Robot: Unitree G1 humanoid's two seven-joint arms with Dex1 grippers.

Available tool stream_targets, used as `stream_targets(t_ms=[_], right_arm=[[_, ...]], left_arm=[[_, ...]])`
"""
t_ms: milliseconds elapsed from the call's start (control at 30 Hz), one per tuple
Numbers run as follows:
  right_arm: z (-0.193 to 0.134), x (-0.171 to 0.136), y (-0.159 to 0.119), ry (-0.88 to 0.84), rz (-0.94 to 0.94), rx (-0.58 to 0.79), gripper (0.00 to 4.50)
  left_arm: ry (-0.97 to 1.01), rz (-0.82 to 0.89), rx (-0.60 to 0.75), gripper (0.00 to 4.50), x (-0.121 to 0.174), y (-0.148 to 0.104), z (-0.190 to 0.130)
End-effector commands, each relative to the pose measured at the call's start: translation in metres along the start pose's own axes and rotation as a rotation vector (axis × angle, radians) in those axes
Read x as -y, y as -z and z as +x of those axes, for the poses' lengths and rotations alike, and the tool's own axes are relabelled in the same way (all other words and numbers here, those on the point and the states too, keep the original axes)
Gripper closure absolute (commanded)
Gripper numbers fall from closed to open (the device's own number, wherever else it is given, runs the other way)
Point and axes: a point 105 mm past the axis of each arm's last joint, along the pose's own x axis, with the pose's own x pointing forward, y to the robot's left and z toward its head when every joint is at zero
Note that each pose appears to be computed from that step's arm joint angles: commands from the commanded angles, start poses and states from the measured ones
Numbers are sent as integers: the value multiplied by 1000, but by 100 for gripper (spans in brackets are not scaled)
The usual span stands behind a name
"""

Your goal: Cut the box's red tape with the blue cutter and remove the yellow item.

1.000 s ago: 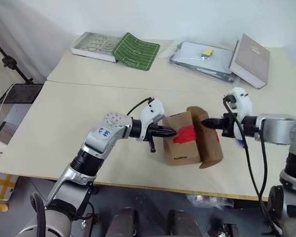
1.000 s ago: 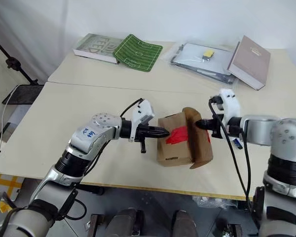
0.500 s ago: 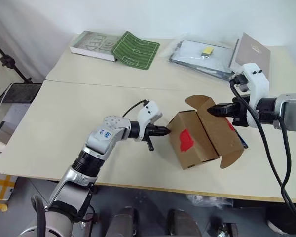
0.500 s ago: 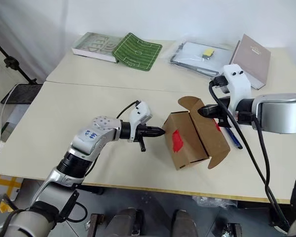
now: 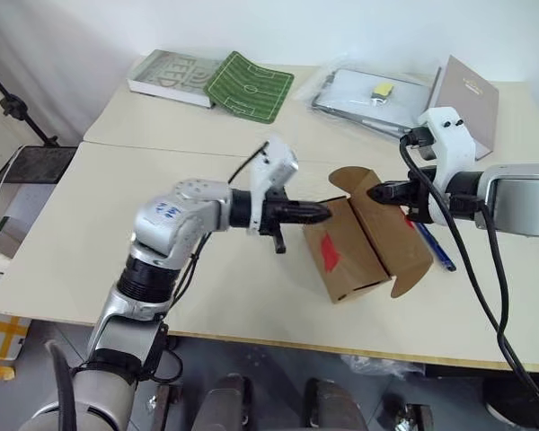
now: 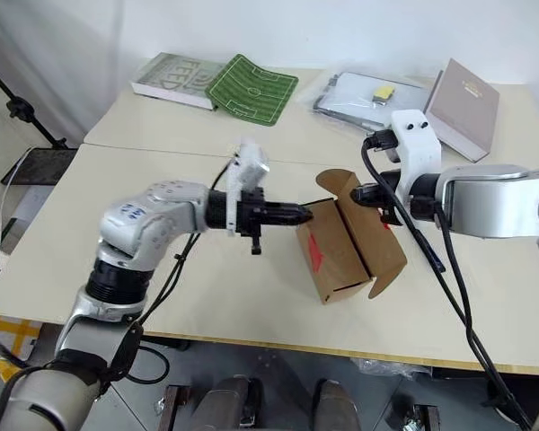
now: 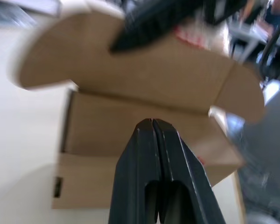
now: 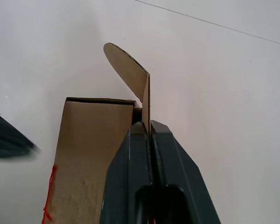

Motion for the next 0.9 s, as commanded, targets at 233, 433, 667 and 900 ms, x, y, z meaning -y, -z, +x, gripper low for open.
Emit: stream_targets(t_ms=[233, 433, 667, 900], right_arm=[[-7, -14, -15, -26, -43, 62, 446], [-14, -5, -21, 9, -40, 75, 446], [-12, 36, 7, 133, 74, -35, 446], [8, 38, 44, 89, 179, -131, 446]], left_arm=[[-29, 237, -168, 450, -14, 22, 11], [-1, 319, -319, 450, -16, 47, -7], [9, 301, -384, 450, -6, 65, -23], [-63, 245, -382, 450, -8, 80, -24]])
